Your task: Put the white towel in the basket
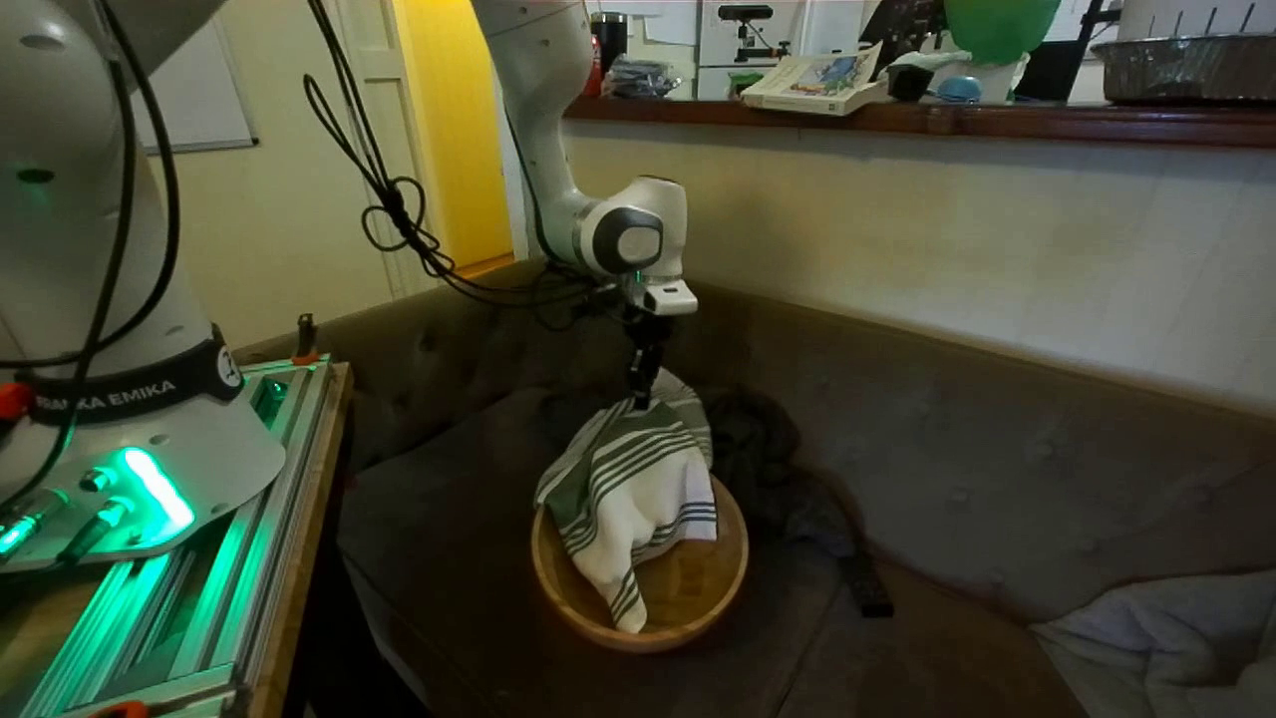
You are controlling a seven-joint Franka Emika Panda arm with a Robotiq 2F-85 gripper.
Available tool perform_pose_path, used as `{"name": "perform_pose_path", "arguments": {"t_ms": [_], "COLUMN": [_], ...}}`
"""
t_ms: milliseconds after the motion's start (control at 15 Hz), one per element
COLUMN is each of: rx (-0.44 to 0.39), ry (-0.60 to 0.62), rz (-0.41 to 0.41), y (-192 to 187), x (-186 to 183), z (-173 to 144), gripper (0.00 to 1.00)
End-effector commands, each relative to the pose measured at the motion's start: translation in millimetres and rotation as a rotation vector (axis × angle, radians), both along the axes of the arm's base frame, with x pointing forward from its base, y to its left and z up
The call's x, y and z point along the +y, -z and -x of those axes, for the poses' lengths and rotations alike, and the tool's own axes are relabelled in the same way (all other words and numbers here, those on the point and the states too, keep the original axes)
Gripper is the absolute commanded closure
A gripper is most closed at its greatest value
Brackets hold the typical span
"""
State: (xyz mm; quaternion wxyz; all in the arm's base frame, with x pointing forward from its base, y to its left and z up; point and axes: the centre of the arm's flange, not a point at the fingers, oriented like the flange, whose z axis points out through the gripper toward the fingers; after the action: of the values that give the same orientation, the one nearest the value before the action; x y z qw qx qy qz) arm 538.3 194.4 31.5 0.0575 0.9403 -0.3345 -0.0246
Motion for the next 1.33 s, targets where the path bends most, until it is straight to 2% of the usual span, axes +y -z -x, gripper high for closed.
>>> {"name": "perform_pose_path", "arguments": {"t_ms": [0, 200, 333, 533, 733, 1000, 1133, 1200, 1267], "rx": [0.061, 0.135, 0.095, 0.04, 0.023, 0.035, 0.055, 0.088, 0.105], "ry": [0.027, 0.112, 0.259, 0.41, 0.56, 0.736, 0.8, 0.808, 0.812], "rz": [-0.057, -0.027, 0.023, 0.091, 0.187, 0.329, 0.356, 0.357, 0.348], "y": [-71, -104, -121, -140, -115, -43, -5, 10, 21], "x": [-51, -101, -141, -207, -242, -229, -212, -201, -190], "z": [29, 50, 64, 88, 97, 93, 88, 89, 88], "gripper": [0.99, 0.99, 0.99, 0.99, 0.99, 0.99, 0.99, 0.69, 0.68]}}
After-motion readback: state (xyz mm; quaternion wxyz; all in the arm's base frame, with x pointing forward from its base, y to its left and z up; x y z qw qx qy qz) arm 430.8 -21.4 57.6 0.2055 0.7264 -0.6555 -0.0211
